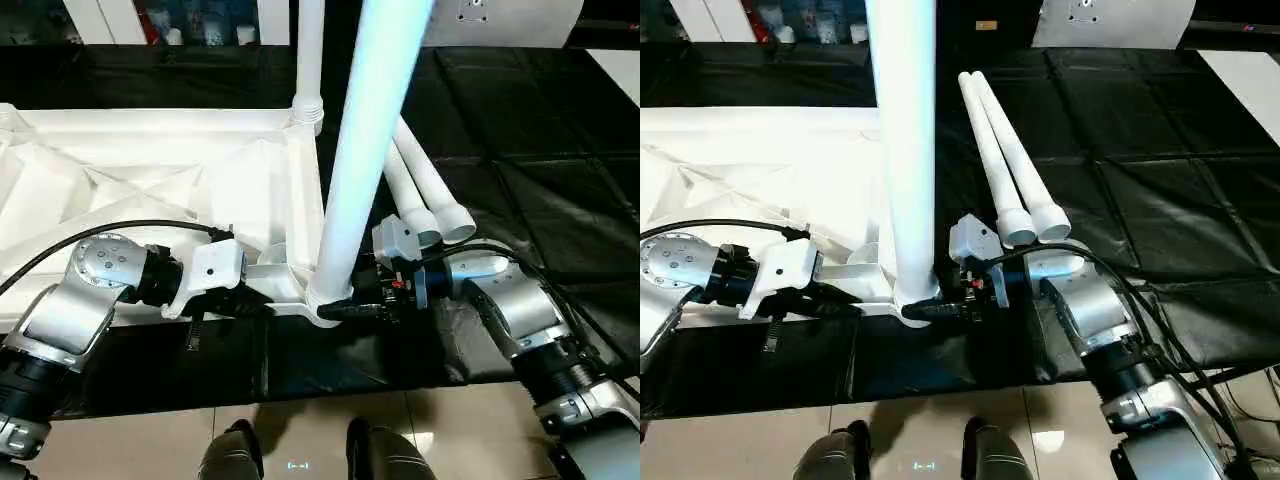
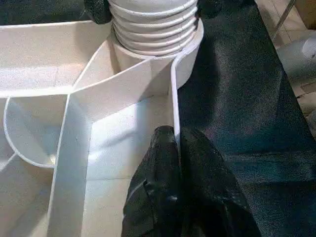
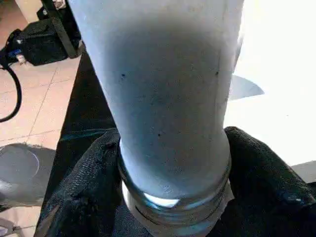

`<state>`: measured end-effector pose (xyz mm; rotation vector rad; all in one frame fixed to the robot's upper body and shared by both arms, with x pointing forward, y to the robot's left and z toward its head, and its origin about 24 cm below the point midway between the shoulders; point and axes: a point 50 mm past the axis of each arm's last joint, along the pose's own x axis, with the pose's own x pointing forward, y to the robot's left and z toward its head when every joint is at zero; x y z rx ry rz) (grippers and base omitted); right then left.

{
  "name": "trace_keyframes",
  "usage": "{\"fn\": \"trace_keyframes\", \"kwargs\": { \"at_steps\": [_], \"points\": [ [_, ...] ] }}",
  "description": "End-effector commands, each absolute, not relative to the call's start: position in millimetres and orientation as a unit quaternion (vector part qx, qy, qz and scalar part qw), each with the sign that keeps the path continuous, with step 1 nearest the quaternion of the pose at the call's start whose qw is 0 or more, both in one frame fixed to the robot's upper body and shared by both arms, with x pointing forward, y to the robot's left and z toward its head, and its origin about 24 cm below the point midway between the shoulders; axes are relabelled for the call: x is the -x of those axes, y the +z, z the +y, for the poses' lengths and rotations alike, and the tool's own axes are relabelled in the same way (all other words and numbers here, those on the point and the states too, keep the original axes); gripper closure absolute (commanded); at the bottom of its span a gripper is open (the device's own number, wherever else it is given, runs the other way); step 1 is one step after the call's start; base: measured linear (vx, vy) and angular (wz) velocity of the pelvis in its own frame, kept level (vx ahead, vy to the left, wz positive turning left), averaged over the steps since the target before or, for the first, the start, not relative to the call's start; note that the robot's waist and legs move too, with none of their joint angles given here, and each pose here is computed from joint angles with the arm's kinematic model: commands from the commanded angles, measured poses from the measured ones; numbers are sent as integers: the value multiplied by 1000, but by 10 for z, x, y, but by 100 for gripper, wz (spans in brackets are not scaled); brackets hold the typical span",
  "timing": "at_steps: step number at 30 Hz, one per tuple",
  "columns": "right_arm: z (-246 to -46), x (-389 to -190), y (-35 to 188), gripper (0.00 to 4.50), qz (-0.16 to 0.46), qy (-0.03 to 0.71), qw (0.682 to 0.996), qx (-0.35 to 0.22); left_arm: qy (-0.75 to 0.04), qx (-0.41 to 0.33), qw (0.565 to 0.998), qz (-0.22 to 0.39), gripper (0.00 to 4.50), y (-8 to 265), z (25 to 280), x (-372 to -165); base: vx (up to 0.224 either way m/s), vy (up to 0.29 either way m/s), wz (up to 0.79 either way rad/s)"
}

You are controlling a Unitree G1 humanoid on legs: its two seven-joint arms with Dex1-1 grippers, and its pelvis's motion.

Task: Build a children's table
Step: Rotate leg to tighten

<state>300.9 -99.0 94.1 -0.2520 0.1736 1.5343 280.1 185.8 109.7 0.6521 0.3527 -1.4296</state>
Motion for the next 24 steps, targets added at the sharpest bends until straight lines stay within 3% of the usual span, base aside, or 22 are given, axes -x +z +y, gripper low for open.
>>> {"fn": "trace_keyframes", "kwargs": {
  "at_steps": [1,6,8,11,12,13,15,18,21,23,24],
  "points": [
    [-948,-2986,940,173,74,701,701,106,-663,-293,667,171,450,1010,1810,-2739,0,0,0],
    [-868,-2924,848,174,77,682,723,75,-608,-271,729,156,450,1017,1769,-2773,0,0,0],
    [-705,-2905,757,175,79,630,771,42,-533,-237,799,146,450,1036,1689,-2820,0,0,0],
    [-470,-2924,715,175,80,560,824,-14,-462,-201,853,135,450,1058,1544,-2828,0,0,0],
    [-465,-2925,715,175,80,559,825,-15,-460,-200,854,135,450,1058,1540,-2827,0,0,0],
    [-324,-2946,706,175,81,522,848,-45,-425,-183,877,127,450,1066,1424,-2816,0,0,0],
    [-268,-2959,703,175,83,506,857,-55,-413,-175,885,124,450,1071,1372,-2810,0,0,0],
    [-53,-3041,725,175,85,433,896,-58,-372,-141,911,109,450,1108,1068,-2799,0,0,0],
    [-49,-3067,758,175,79,425,899,-70,-384,-150,905,107,450,1130,1004,-2807,0,0,0],
    [-87,-3080,759,105,76,420,902,-68,-385,-165,902,111,450,1131,1023,-2813,0,0,0],
    [-116,-3079,753,105,77,421,901,-68,-389,-175,897,114,450,1119,1051,-2808,0,0,0]
  ]
}}
